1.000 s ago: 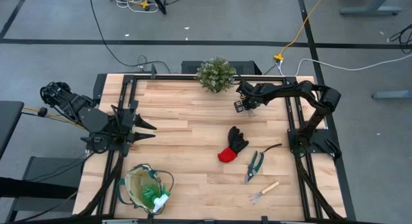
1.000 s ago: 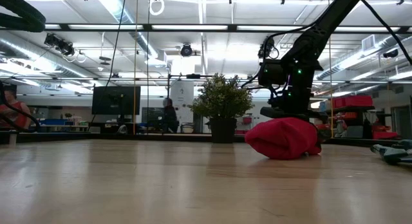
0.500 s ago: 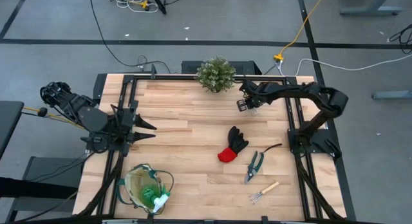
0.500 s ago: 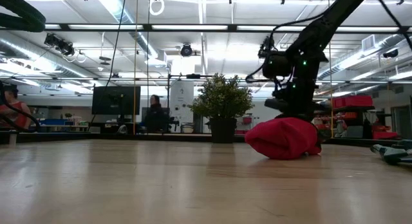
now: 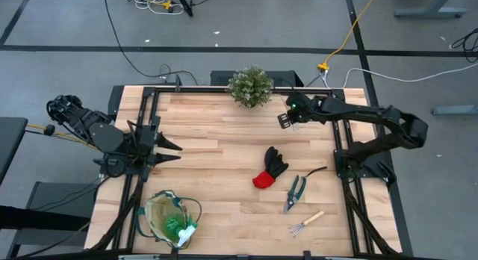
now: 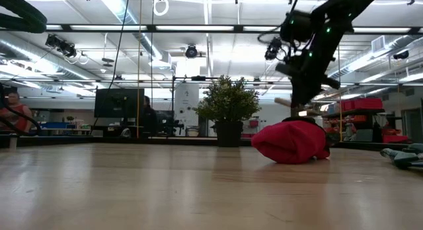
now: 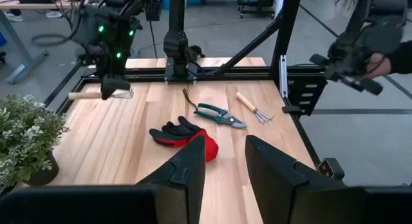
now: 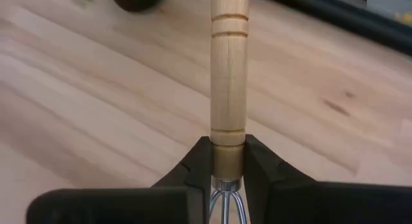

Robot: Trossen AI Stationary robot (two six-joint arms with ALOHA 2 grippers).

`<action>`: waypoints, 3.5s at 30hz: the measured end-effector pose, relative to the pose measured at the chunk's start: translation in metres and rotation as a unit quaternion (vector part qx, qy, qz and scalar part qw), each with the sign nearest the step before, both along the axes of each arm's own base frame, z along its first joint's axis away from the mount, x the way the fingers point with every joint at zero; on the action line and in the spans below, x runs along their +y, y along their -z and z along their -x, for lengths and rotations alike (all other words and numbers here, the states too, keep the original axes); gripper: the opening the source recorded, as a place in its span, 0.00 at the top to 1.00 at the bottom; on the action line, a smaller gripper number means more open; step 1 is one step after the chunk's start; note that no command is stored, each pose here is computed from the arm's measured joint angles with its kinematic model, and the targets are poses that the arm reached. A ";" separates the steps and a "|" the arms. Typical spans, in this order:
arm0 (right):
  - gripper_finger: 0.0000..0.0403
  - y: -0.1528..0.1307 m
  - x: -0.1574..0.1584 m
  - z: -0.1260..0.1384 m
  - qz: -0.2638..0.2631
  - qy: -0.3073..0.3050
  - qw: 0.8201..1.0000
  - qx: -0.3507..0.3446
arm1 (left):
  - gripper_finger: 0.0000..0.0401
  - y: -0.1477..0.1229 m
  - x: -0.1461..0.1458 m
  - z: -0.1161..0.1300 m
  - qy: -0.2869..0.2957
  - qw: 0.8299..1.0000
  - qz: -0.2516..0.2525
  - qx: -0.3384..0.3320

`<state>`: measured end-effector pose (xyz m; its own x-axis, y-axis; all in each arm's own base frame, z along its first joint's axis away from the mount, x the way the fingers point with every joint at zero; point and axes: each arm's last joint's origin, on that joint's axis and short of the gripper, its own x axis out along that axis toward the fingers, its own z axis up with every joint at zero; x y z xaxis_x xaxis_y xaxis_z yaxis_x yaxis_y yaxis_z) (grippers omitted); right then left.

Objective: Pick & Place Garden tools in Gardening bag
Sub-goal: Put the brown hand rake into the gardening bag

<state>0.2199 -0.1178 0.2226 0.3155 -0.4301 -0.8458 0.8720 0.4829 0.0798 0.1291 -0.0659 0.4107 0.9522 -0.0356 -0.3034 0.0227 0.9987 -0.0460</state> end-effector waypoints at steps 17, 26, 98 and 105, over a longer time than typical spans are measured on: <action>0.87 -0.050 0.068 -0.038 0.095 -0.170 0.956 -0.219 | 0.71 -0.004 -0.001 -0.001 0.000 1.000 0.010 -0.018; 0.87 -0.065 0.089 -0.049 0.116 -0.198 0.926 -0.300 | 0.68 -0.006 0.000 -0.002 -0.016 0.999 0.014 -0.032; 0.87 -0.164 0.158 -0.195 0.252 -0.357 0.786 -0.437 | 0.42 -0.024 0.057 -0.062 -0.058 0.987 0.054 -0.142; 0.87 -0.164 0.158 -0.194 0.256 -0.349 0.791 -0.432 | 0.42 -0.030 0.060 -0.060 -0.062 0.982 0.047 -0.173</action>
